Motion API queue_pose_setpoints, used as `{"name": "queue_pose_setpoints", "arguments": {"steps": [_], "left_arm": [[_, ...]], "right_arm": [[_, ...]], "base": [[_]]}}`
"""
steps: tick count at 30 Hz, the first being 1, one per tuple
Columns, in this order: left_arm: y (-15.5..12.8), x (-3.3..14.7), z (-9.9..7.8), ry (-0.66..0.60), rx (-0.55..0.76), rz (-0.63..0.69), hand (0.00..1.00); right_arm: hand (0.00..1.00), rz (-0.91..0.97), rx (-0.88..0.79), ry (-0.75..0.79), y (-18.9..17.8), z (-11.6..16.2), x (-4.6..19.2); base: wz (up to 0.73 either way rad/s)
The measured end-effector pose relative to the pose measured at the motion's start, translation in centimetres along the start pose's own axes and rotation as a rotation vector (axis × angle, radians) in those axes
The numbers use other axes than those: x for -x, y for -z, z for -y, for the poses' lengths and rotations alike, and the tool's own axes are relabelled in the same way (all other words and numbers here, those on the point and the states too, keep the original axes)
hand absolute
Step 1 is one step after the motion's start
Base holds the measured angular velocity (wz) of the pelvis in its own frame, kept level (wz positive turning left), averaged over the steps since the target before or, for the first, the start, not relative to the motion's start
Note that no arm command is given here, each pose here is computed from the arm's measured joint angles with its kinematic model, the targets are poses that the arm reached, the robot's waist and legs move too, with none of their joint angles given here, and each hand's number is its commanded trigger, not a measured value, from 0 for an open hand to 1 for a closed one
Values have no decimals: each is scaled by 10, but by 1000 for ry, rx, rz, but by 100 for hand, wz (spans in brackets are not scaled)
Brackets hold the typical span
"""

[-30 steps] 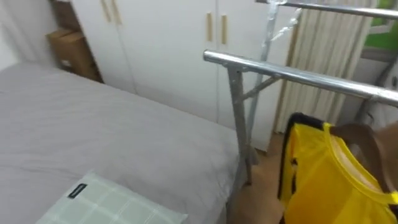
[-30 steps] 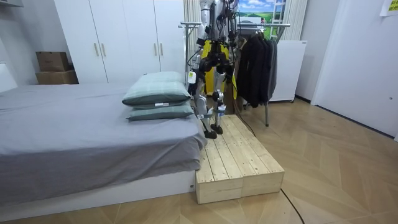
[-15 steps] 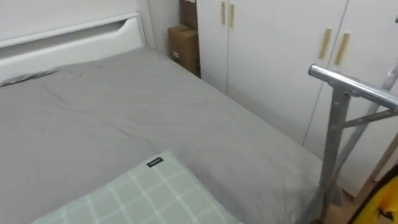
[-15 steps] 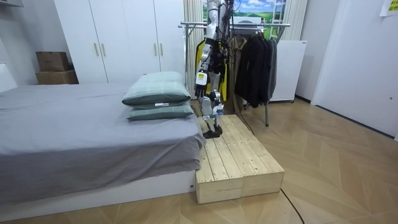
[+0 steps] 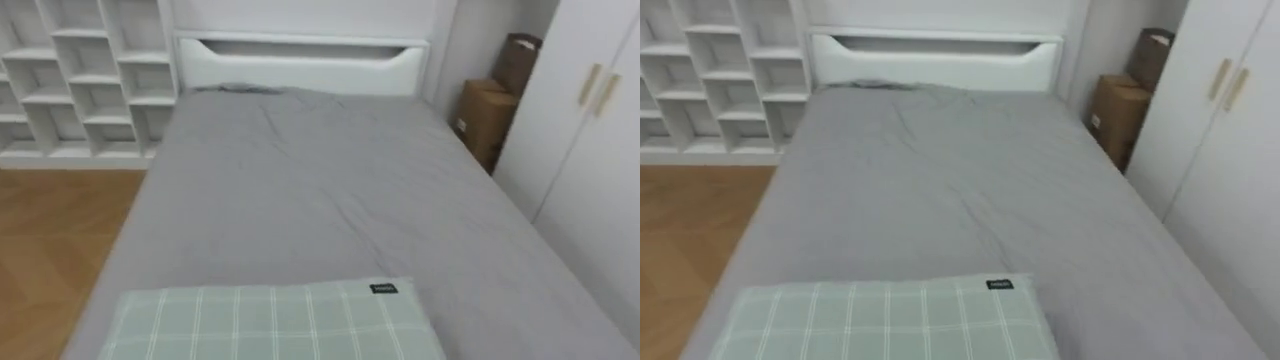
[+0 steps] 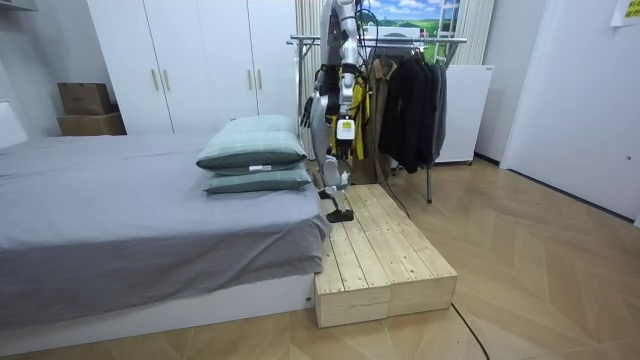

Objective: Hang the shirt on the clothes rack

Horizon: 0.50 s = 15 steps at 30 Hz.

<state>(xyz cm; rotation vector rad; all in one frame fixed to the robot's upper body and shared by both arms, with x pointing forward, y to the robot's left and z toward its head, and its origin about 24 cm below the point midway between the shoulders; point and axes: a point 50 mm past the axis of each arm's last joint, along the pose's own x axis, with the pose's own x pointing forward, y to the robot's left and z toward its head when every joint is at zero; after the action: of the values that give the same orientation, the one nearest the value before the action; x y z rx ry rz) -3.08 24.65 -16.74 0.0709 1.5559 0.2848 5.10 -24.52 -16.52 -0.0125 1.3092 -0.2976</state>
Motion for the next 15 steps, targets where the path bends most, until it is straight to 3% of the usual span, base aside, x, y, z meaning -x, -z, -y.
{"name": "queue_pose_setpoints", "arguments": {"steps": [6, 15], "left_arm": [[7, 0, -3, -9, 44, -30, 0], [-31, 0, 10, 2, -74, 95, 0]], "right_arm": [[0, -1, 29, -55, -2, -1, 0], [0, -31, -2, -94, 10, -7, 1]], "base": [[17], [54]]}}
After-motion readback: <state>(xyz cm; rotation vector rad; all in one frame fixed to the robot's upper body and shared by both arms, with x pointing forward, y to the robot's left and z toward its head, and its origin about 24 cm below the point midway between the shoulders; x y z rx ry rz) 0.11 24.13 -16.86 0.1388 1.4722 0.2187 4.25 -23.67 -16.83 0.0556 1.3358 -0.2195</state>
